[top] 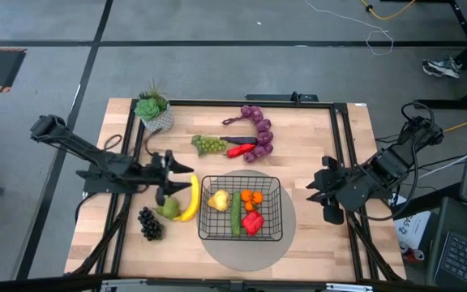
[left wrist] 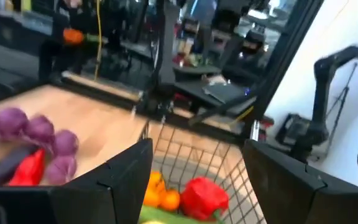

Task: Build produce basket
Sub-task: Put the yellow banana into the wire basket

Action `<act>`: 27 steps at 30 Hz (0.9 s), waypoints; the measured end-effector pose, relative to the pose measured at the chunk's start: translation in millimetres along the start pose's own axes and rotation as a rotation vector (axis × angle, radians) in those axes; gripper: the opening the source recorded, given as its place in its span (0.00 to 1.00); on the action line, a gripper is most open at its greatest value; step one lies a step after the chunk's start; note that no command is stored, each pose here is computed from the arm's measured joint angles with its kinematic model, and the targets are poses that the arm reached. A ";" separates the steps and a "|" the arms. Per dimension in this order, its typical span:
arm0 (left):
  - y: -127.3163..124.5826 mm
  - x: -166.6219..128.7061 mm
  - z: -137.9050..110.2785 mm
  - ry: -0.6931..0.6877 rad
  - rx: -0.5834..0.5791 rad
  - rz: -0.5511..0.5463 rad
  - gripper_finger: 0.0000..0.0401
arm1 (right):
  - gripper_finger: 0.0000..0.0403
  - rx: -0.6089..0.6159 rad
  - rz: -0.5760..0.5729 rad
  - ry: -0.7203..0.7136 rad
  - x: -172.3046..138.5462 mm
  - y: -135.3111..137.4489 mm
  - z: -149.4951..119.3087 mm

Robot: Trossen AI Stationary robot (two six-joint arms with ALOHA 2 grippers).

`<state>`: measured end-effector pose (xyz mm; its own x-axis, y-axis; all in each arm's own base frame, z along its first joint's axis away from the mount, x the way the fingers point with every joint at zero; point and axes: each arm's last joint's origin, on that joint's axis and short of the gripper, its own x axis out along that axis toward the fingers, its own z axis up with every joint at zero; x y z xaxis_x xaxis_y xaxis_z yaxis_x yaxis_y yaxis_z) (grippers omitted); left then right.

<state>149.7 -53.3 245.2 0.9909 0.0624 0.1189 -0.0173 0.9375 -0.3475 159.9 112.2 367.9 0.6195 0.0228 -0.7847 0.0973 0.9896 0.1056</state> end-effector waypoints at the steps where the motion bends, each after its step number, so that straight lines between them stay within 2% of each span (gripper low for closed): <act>1: 0.6 -4.2 2.2 -0.001 0.022 0.011 0.62 | 0.41 0.010 -0.003 0.004 0.0 -0.3 -0.4; 4: 7.2 -16.8 1.0 0.057 0.118 0.098 0.62 | 0.41 0.011 -0.007 0.008 0.0 -0.7 -0.8; 7: 14.9 -27.0 -6.8 0.157 0.136 0.162 0.62 | 0.41 0.012 -0.007 0.008 0.0 -0.7 -0.8; 9: 15.8 -31.3 -10.9 0.215 0.107 0.129 0.62 | 0.41 0.012 -0.007 0.008 0.1 -0.6 -0.8; 12: 12.1 -34.7 -15.5 0.316 0.076 0.006 0.62 | 0.41 0.013 -0.001 0.013 0.1 -0.5 -1.0; 15: 4.2 -36.7 -8.7 0.439 -0.007 -0.061 0.62 | 0.41 0.013 -0.001 0.013 0.1 -0.4 -0.9; 18: -6.5 -33.1 6.8 0.540 -0.039 -0.027 0.62 | 0.41 0.013 -0.001 0.013 0.2 -0.5 -0.9; 22: -25.0 -20.2 20.5 0.681 0.001 0.018 0.62 | 0.41 0.047 0.000 0.014 0.2 -0.4 -1.0; 27: -45.6 4.2 4.7 0.886 0.102 0.099 0.62 | 0.41 0.138 -0.004 0.019 0.2 -0.7 -1.4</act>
<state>154.1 -94.2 266.0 0.7226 -0.1026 -0.6836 -0.0784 0.9704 -0.2286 158.8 111.7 366.9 0.6045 0.0229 -0.7963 0.2063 0.9610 0.1843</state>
